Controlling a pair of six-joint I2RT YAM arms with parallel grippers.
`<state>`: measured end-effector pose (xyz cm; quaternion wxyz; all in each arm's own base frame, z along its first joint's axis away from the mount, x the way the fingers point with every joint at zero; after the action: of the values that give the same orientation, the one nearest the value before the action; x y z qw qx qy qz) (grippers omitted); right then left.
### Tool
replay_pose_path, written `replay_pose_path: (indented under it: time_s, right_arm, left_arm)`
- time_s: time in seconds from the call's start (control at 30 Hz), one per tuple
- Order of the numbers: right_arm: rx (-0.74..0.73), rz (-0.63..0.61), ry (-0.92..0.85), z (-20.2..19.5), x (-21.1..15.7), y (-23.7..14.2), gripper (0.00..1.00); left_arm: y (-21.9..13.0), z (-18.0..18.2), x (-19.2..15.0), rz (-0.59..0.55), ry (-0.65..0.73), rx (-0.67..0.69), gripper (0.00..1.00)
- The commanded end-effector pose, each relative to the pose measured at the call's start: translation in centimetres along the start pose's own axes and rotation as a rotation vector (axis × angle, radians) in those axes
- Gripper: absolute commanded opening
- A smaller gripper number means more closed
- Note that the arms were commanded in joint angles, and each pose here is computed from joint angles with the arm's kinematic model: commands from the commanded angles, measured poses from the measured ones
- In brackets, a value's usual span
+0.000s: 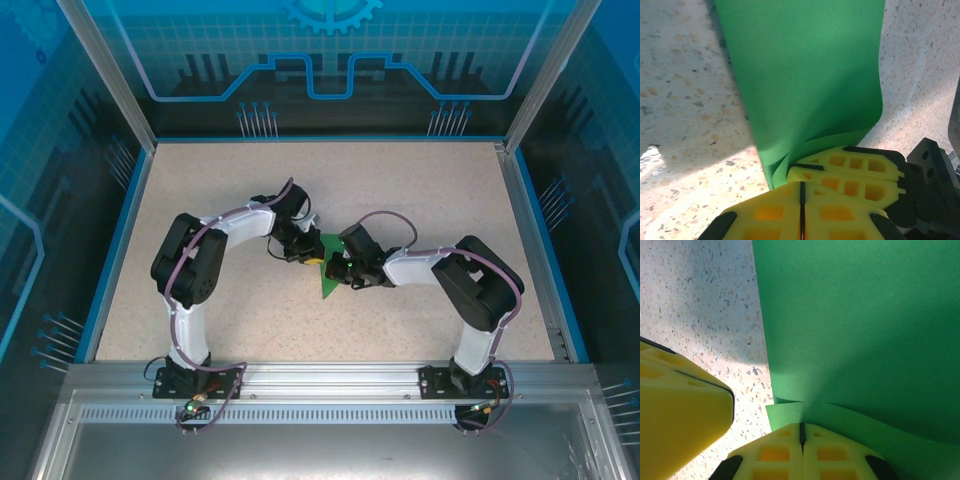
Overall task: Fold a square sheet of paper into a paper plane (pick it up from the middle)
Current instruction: Third fold the triangle at the center of the table.
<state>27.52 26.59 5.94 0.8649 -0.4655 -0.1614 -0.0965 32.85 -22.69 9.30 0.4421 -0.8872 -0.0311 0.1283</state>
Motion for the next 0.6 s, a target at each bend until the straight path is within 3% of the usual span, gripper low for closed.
replay_pose_path:
  time_s: [0.0, 0.57]
  right_arm:
    - [-0.083, 0.091, 0.024, -2.3, -2.7, 0.6, 0.00]
    - [-0.076, 0.088, 0.024, -2.3, -2.9, 0.4, 0.00]
  left_arm:
    - [0.3, -0.1, -1.0, 0.041, -0.008, -0.027, 0.09]
    - [2.0, 1.6, -1.5, 0.073, -0.039, 0.016, 0.09]
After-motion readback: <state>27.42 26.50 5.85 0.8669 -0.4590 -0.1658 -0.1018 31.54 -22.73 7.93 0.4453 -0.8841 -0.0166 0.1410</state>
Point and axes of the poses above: each hand's point on the last joint's axis, 136 mm out from that joint toward the fingers, its own y axis out along the fingers, its own z axis along the line the jaws close on, x = y × z, the point moved 6 cm from there along -y, back along the fingers, and after that the axes turned 13 degrees about -y, right-handed, at the moved point
